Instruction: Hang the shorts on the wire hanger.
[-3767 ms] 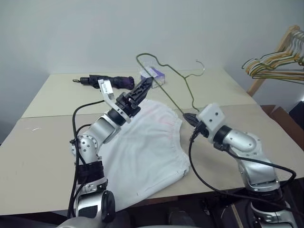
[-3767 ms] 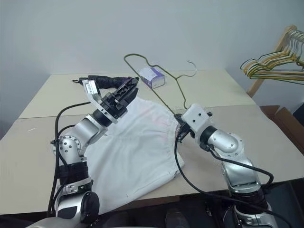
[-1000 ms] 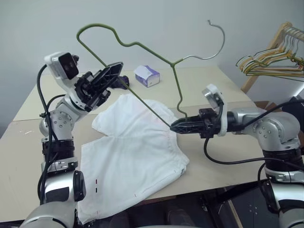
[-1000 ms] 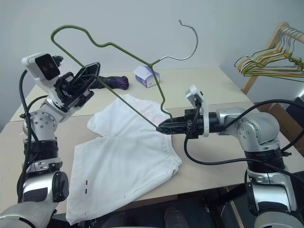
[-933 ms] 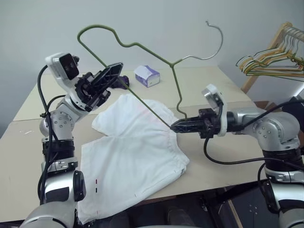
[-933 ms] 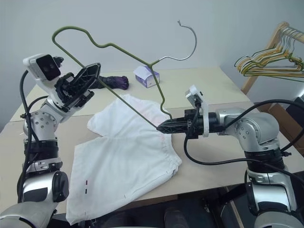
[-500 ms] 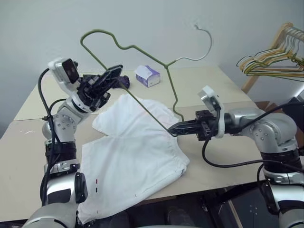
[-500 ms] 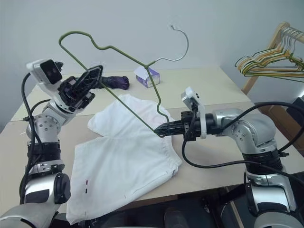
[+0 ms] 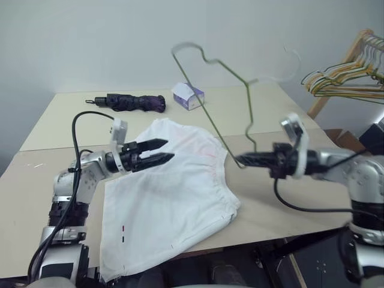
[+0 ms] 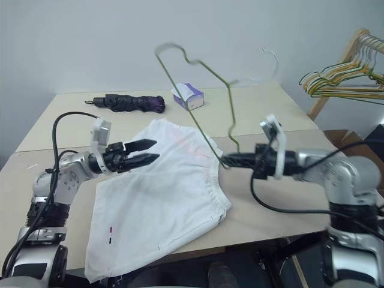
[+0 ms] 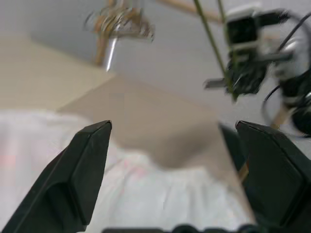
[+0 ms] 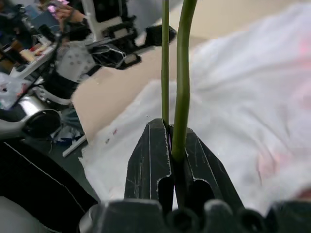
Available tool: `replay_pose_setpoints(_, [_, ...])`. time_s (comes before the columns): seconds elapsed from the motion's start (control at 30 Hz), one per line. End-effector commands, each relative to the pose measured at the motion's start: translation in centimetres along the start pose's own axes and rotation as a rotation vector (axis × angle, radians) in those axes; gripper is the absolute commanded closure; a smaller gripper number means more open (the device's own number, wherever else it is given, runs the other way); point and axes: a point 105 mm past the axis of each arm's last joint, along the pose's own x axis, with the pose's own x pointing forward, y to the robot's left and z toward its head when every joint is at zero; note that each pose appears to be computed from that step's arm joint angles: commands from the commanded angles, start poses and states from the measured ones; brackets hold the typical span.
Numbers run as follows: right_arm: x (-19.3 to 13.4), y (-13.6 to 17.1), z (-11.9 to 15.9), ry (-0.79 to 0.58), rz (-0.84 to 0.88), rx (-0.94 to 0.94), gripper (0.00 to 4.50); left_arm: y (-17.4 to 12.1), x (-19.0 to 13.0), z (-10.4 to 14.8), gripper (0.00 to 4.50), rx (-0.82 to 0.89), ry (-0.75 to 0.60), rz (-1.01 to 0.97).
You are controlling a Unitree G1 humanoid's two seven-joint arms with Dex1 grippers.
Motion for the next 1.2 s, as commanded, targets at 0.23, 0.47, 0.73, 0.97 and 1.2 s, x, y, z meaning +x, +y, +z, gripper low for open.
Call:
replay_pose_setpoints(0.23, [-8.4, 0.4, -5.9, 0.143, -0.063, 0.318, 4.50, -1.3, -0.9, -2.0, 0.07, 0.253, 0.255, -0.035])
replay_pose_setpoints(0.47, [-11.0, -2.1, -10.9, 0.300, -0.130, 0.499, 4.50, -1.9, -0.2, -2.1, 0.07, 0.256, 0.253, -0.073])
replay_pose_setpoints(0.73, [-10.3, -4.7, -12.2, 0.314, -0.159, 0.536, 4.50, -2.4, -0.4, -2.3, 0.07, 0.269, 0.270, -0.084])
replay_pose_setpoints(0.97, [-9.4, -4.8, -11.7, 0.297, -0.110, 0.521, 4.50, -2.7, -0.6, -2.3, 0.07, 0.273, 0.265, -0.077])
replay_pose_setpoints(1.2, [-8.8, -4.4, -11.0, 0.296, -0.031, 0.490, 4.50, -2.7, -0.5, -2.5, 0.07, 0.274, 0.261, -0.062])
